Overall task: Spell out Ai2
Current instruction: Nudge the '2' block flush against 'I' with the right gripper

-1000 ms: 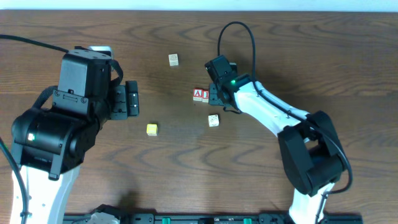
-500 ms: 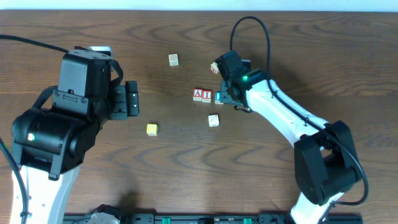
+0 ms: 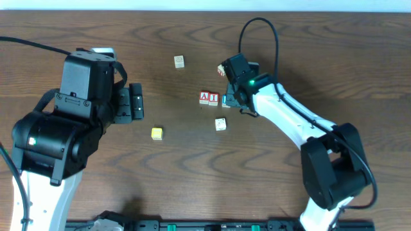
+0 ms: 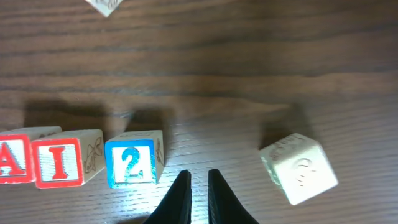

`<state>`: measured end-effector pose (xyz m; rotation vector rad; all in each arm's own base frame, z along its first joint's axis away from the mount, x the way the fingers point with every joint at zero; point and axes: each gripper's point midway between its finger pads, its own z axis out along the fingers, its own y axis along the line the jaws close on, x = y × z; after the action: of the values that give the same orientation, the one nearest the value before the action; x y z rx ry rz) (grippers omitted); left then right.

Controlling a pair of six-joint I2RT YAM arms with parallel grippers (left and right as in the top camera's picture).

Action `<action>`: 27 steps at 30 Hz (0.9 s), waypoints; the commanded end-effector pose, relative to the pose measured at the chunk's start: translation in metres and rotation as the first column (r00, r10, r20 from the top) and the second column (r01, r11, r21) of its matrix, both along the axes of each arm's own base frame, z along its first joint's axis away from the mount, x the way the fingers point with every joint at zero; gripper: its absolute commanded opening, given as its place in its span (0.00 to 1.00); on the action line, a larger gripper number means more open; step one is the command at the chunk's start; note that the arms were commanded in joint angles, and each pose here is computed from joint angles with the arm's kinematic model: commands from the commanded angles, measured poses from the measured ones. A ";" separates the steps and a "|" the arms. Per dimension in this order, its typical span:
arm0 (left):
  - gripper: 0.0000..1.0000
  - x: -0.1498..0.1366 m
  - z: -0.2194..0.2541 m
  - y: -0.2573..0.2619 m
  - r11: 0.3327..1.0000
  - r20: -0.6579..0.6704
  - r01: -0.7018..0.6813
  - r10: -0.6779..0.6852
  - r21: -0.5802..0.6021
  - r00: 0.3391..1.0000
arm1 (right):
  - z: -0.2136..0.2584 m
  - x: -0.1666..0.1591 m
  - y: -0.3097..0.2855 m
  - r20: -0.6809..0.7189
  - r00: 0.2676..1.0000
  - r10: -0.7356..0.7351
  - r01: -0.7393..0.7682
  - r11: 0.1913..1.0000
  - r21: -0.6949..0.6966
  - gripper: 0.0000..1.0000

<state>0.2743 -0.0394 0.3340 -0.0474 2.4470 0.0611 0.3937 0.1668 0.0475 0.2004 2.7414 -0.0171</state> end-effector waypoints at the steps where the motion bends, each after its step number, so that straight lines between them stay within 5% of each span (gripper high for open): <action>1: 0.95 0.000 -0.003 0.001 1.000 -0.012 -0.007 0.007 0.003 1.000 | -0.020 -0.006 0.002 -0.043 0.999 -0.009 0.009 1.000 -0.006 0.11; 27: 0.95 0.000 -0.003 0.001 1.000 -0.011 -0.010 0.010 0.000 1.000 | -0.039 0.002 0.007 0.011 1.000 0.015 -0.015 1.000 0.014 0.17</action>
<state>0.2743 -0.0394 0.3340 -0.0484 2.4470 0.0608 0.3973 0.1728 0.0135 0.1948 2.7311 0.0194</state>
